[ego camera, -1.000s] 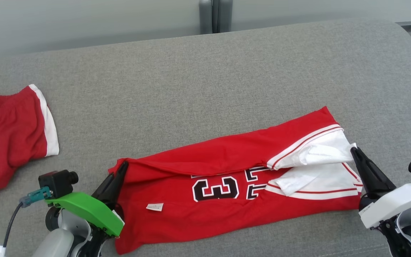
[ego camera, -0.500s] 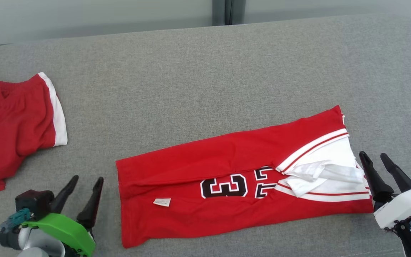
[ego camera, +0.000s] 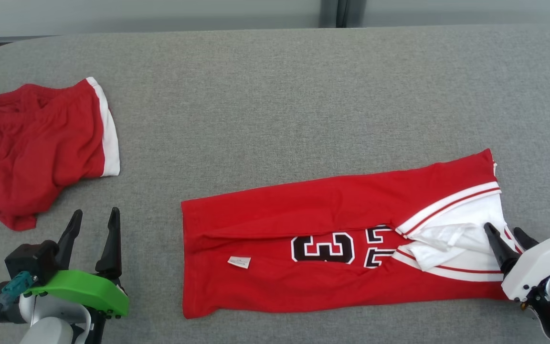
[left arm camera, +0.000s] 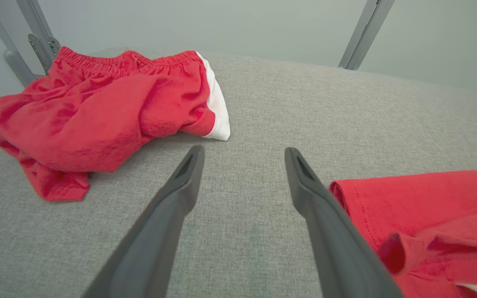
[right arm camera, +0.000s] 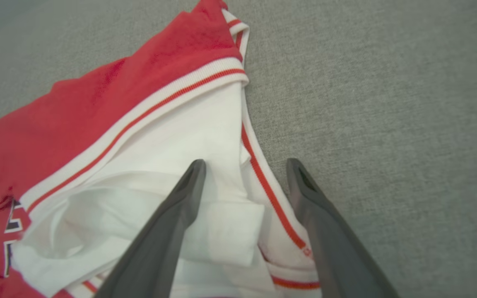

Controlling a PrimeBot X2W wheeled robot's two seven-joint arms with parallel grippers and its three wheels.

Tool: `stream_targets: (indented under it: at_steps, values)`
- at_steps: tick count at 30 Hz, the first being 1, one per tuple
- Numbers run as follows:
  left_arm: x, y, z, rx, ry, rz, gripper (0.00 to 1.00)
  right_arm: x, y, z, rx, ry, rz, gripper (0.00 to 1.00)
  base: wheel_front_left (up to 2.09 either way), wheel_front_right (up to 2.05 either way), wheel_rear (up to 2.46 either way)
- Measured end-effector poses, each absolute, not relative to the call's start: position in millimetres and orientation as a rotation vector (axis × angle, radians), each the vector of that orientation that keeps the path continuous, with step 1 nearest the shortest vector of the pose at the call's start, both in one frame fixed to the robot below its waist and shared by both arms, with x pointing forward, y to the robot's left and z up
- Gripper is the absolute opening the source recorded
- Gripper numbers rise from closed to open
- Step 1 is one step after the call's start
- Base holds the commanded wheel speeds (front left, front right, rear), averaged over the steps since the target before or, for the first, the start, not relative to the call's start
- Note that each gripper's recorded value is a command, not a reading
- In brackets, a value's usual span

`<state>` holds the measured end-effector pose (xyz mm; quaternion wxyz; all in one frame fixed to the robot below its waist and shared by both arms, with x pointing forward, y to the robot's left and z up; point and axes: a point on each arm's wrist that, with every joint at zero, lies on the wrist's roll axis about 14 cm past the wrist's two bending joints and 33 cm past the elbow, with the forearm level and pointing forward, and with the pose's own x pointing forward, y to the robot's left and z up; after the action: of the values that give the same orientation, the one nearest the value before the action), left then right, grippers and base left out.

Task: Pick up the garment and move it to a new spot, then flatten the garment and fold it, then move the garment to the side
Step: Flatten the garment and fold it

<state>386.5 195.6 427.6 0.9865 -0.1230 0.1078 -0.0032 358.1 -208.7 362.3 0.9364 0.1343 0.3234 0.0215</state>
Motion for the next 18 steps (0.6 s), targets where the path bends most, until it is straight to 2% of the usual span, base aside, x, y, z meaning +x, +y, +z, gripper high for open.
stream_targets:
  at_steps: [3,4,5,6,7,12,18]
  values:
    - [384,199,435,-0.285,0.186,0.032,1.0,360,-195,349,0.269,0.737,0.077,1.0,0.0,0.0,0.0]
    - [384,200,439,-0.291,0.174,0.04,1.0,362,-191,347,0.276,0.75,0.089,0.8,0.0,0.0,0.0]
    - [384,202,442,-0.292,0.162,0.048,1.0,363,-189,346,0.278,0.762,0.095,0.06,0.0,0.0,0.0]
    - [383,203,445,-0.292,0.151,0.054,1.0,364,-186,345,0.278,0.77,0.11,0.06,0.0,0.0,0.0]
    - [383,204,447,-0.294,0.143,0.059,1.0,366,-183,346,0.279,0.774,0.125,0.0,0.0,0.0,0.0]
    - [375,217,451,-0.296,0.125,0.106,1.0,372,-166,353,0.365,0.766,0.171,0.0,0.0,0.0,0.0]
    - [377,214,458,-0.308,0.097,0.109,1.0,383,-211,368,0.486,0.693,0.036,0.0,0.0,0.0,0.0]
